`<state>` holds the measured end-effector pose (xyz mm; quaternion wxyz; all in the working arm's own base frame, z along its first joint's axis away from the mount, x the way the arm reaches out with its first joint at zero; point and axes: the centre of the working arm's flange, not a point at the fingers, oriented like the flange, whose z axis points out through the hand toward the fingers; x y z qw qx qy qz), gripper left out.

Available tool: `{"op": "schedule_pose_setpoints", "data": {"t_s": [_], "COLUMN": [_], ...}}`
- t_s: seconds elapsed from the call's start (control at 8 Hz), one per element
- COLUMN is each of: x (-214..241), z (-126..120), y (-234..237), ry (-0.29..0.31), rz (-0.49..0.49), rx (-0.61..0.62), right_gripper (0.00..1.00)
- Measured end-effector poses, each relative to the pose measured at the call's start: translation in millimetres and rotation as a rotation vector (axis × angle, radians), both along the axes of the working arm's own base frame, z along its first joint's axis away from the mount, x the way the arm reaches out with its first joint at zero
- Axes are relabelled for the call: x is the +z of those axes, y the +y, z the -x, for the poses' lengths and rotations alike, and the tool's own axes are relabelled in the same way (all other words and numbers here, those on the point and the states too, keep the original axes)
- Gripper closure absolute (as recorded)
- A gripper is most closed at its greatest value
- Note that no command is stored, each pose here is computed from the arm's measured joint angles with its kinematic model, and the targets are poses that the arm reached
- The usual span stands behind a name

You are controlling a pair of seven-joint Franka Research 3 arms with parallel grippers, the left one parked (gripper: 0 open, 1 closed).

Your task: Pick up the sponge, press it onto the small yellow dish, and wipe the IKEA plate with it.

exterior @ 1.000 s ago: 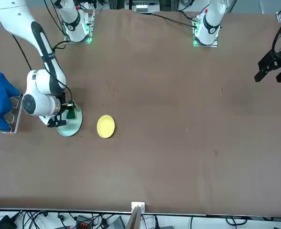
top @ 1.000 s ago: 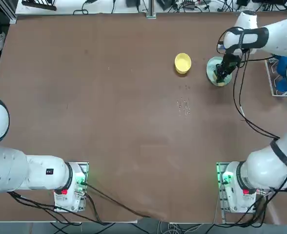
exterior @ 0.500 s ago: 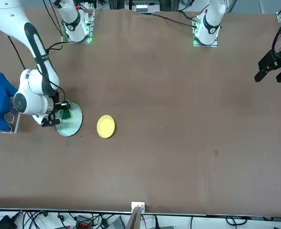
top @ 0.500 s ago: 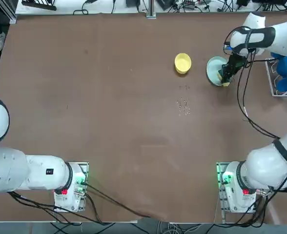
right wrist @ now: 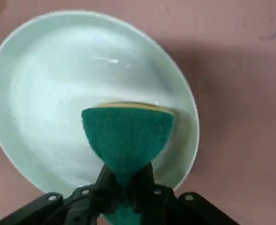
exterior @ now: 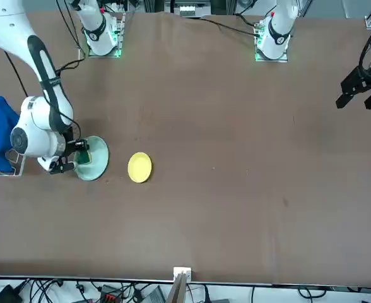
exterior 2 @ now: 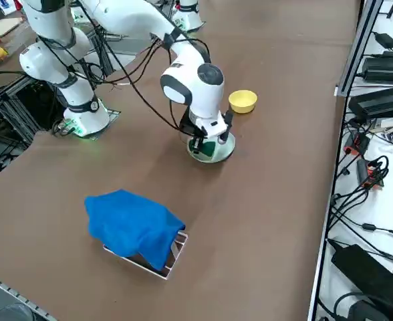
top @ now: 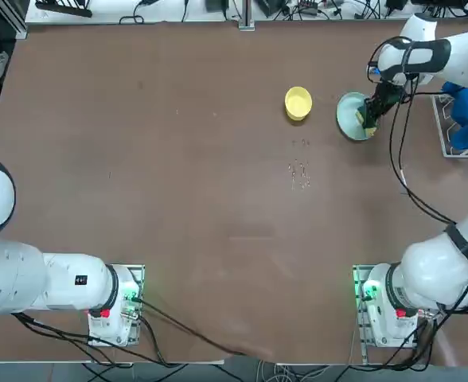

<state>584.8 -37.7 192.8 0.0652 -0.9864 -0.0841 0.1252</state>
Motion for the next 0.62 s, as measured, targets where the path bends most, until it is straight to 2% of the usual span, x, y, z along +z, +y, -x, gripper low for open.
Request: {"op": "schedule_pose_setpoints", "data": {"t_s": [0.25, 0.62], "x": [-1.4, -0.7], "z": [-13.4, -28.9], "y": [3.0, 35.9], "ry": [-0.012, -0.029], "rz": [-0.005, -0.002], "rx": [0.005, 0.019], "right_gripper": [0.84, 0.84]}}
